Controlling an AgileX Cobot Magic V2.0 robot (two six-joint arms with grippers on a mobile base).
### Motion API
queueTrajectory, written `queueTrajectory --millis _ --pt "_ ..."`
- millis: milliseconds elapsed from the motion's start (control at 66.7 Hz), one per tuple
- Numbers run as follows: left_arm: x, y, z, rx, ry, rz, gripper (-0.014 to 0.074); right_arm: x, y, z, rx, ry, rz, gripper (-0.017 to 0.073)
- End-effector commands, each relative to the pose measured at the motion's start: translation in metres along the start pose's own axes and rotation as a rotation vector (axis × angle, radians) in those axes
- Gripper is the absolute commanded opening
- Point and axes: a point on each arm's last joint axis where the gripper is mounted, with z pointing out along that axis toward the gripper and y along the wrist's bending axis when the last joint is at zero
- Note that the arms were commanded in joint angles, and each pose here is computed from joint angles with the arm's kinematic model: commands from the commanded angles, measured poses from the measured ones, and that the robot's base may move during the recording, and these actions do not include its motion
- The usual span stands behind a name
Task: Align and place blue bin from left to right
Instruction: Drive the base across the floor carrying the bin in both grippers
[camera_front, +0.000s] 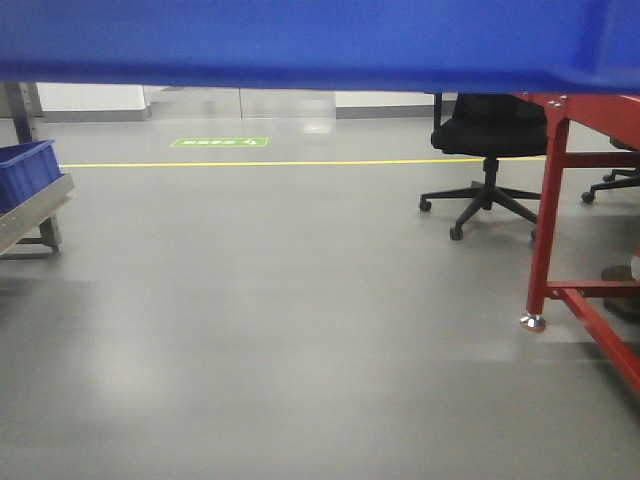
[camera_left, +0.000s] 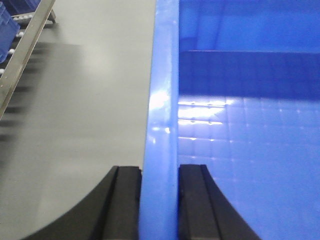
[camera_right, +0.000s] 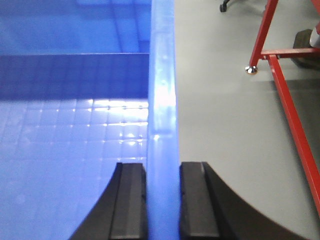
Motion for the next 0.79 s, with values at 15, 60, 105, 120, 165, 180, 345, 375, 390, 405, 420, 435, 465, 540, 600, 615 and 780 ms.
queueTrajectory --millis 15,60,105,120,165,180,345,375,390,405,420,435,465,540,600,615,780 --pt "-0.0097 -0.0066 -0.0037 0.058 -0.101 -0.002 -0.0111 -0.0168 0.0247 -0.0093 -0.267 -0.189 0.003 -0.0166" --pt "-0.0097 -0.0066 -0.0037 0.058 -0.101 -0.002 -0.0111 -0.0168 0.0247 -0.0093 -0.267 -0.189 0.003 -0.0166" --pt "-0.0097 -0.0066 -0.0037 0.058 -0.101 -0.002 -0.0111 -0.0168 0.0247 -0.0093 -0.267 -0.189 0.003 -0.0166" --pt "-0.0097 -0.0066 -0.0037 0.058 -0.101 -0.002 -0.0111 -0.0168 0.0247 -0.0093 -0.267 -0.189 0.003 -0.0166" --pt "-0.0097 -0.0066 -0.0037 0.058 -0.101 -0.002 -0.0111 -0.0168 0.0247 -0.0093 -0.267 -0.189 0.003 -0.0166" --pt "-0.0097 -0.0066 -0.0037 0.058 -0.101 -0.002 -0.0111 -0.0168 0.0247 -0.0093 -0.267 -0.189 0.003 -0.0166" --pt "-0.0097 -0.0066 -0.0037 0.058 -0.101 -0.002 -0.0111 -0.0168 0.0247 -0.0093 -0.267 -0.189 0.003 -0.0166" --pt "-0.0097 -0.0066 -0.0037 0.058 -0.101 -0.002 -0.0111 -0.0168 0.0247 -0.0093 -0.267 -0.189 0.003 -0.0166" --pt "-0.0097 -0.0066 -0.0037 0.058 -0.101 -0.002 -0.0111 -0.0168 0.0247 -0.0093 -0.267 -0.189 0.003 -0.0166" --pt "-0.0097 -0.0066 -0.0037 0.058 -0.101 -0.002 -0.0111 -0.0168 0.0247 -0.0093 -0.267 -0.189 0.003 -0.0166" --pt "-0.0097 -0.0066 -0.0037 0.058 -0.101 -0.002 -0.0111 -0.0168 0.0247 -0.0093 -0.267 -0.189 0.003 -0.0166" --pt "-0.0097 -0.0066 -0.0037 0.058 -0.101 -0.002 -0.0111 -0.0168 0.0247 -0.0093 -0.267 -0.189 0.003 -0.0166" --pt "-0.0097 -0.0066 -0.0037 0.058 -0.101 -0.002 -0.0111 -0.0168 0.0247 -0.0093 -0.267 -0.189 0.003 -0.0166" --pt "-0.0097 -0.0066 -0.0037 0.058 -0.101 -0.002 -0.0111 -0.0169 0.0248 -0.0093 -0.269 -0.190 0.003 -0.0166" --pt "-0.0097 -0.0066 -0.0037 0.058 -0.101 -0.002 -0.0111 -0.0172 0.0251 -0.0094 -0.272 -0.192 0.003 -0.0166" --pt "-0.0097 -0.0066 -0.0037 0.058 -0.101 -0.002 -0.0111 -0.0173 0.0252 -0.0095 -0.273 -0.194 0.003 -0.0166" --pt "-0.0097 -0.0066 -0.0037 0.058 -0.101 -0.002 -0.0111 -0.0173 0.0252 -0.0095 -0.273 -0.194 0.003 -0.0166"
